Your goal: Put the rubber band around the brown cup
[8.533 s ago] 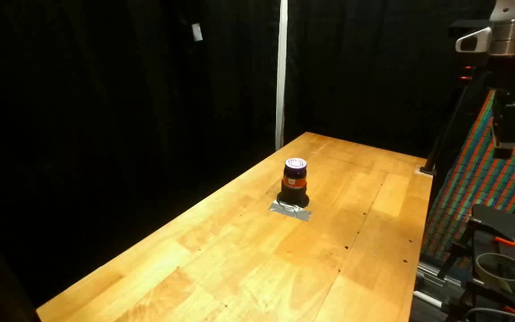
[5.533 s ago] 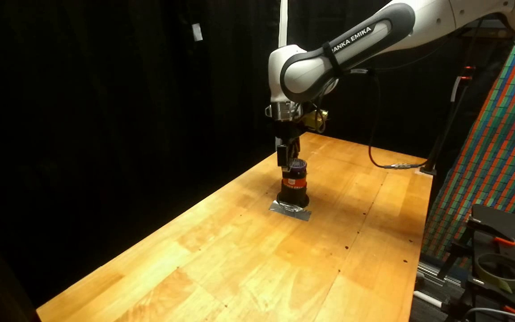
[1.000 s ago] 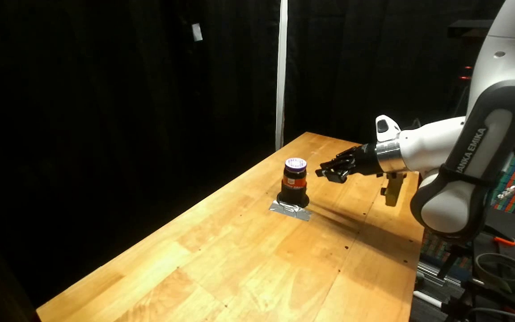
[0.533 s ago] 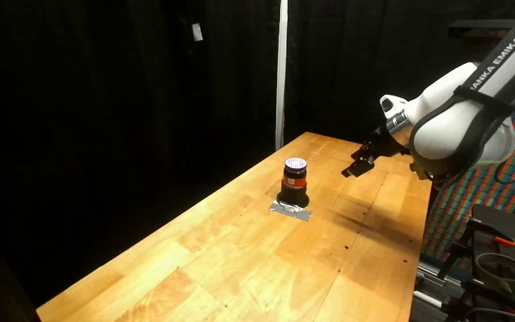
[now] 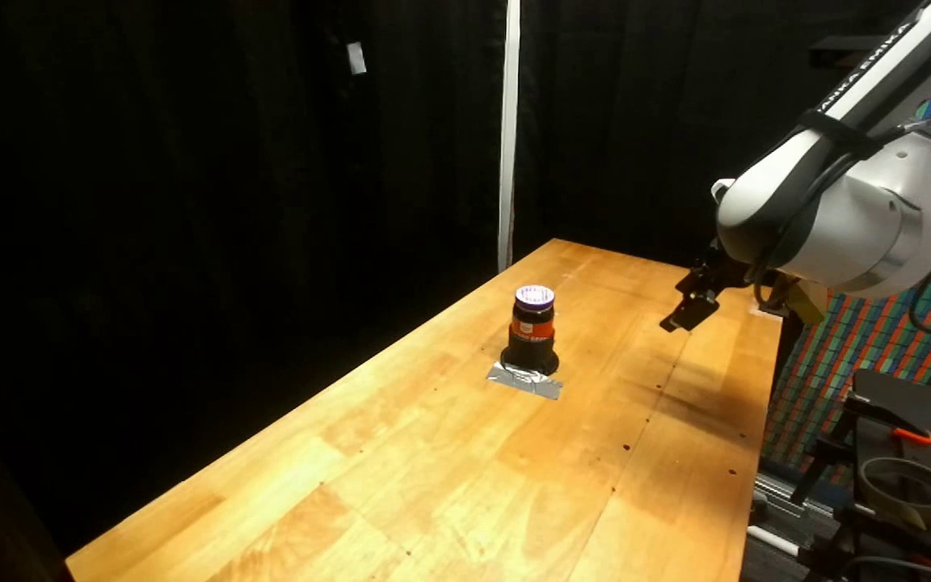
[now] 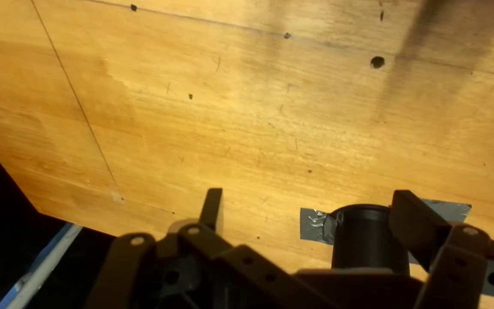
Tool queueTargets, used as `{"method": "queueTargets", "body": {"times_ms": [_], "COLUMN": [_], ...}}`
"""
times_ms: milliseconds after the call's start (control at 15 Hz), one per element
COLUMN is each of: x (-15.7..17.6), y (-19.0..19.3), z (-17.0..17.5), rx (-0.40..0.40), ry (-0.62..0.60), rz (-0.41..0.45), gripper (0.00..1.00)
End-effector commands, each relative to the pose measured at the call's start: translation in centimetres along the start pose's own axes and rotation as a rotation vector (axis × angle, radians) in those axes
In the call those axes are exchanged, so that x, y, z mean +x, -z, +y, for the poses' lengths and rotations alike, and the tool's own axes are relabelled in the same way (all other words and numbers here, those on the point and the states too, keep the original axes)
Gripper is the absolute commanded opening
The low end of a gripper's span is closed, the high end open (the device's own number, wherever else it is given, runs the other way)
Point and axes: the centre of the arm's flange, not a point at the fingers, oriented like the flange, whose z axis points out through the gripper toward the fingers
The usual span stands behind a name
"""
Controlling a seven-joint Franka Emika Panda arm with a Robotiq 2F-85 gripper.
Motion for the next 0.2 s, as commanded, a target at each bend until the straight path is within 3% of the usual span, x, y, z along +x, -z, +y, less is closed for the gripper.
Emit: {"method": "queueTargets", "body": {"times_ms": [0,133], "x": [3.81,2.93], "y": [6.26,6.46], "z": [-0.31,-0.54], "rx": [-0.023,-0.028], "ry": [0.027,-0.022], "rz": [-0.042,-0.064], "gripper": [1.0,1.0]}}
